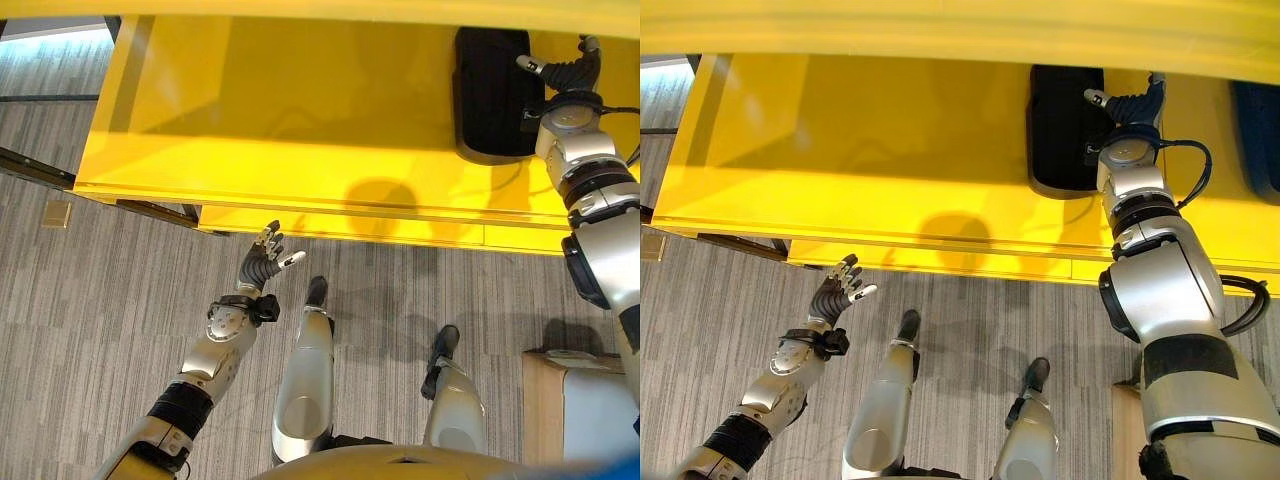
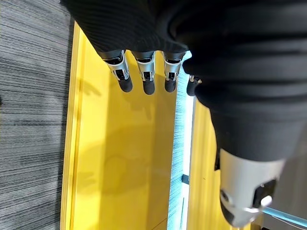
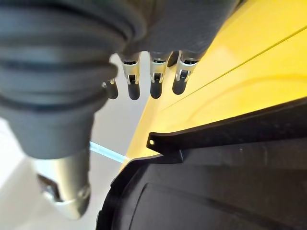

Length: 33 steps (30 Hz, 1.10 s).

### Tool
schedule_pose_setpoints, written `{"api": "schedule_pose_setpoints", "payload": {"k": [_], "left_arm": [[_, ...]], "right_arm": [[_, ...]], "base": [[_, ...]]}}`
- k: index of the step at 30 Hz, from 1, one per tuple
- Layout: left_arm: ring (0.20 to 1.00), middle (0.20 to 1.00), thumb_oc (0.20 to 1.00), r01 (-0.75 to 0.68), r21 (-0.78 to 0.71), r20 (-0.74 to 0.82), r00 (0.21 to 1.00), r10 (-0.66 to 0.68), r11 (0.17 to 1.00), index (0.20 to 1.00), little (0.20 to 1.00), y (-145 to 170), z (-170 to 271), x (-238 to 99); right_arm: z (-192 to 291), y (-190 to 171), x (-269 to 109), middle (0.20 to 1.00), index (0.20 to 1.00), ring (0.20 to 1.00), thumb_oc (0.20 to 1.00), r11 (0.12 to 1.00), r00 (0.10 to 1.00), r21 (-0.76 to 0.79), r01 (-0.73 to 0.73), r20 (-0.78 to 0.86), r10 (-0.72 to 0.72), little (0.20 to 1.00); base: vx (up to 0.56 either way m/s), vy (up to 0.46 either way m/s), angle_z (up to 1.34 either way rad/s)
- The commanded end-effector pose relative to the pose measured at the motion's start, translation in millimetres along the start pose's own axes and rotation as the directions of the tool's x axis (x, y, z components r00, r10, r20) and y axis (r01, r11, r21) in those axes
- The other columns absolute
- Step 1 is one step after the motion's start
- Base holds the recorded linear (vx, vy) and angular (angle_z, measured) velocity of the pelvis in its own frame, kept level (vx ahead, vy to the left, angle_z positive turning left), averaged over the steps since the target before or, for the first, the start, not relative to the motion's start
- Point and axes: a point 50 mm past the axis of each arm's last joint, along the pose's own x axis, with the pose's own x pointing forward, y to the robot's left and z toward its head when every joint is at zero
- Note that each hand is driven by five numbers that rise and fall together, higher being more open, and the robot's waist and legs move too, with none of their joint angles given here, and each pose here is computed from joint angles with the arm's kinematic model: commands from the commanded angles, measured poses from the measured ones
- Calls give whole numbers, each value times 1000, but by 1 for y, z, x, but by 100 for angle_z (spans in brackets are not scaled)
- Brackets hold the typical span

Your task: Move parts from the plastic box to the shelf.

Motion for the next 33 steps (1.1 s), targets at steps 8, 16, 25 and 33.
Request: {"api": "schedule_pose_setpoints", "payload": {"k": [8,16,25,33], "left_arm": [[1000,1000,1000,-27,-8,60,998,27,1000,1000,1000,4,8,-3],[1000,1000,1000,-87,-22,25,996,87,996,1000,1000,11,-2,-8],[1000,1000,1000,-111,2,-4,994,111,994,1000,1000,16,-12,-17],[1000,1000,1000,-134,18,-45,990,135,991,1000,1000,22,-28,-30]], "right_arm": [[80,-13,-7,1000,1000,1000,1000,999,921,32,38,387,-47,1000],[60,2,-51,1000,1000,1000,1000,994,831,68,-84,556,33,1000],[-28,-5,-120,1000,1000,1000,1000,977,835,62,-206,532,143,1000],[-74,-11,-170,1000,1000,1000,1000,950,829,-45,-310,475,294,1000]], "base": [[1,1,0],[8,-8,-4],[29,-27,-6],[85,-14,-16]]}}
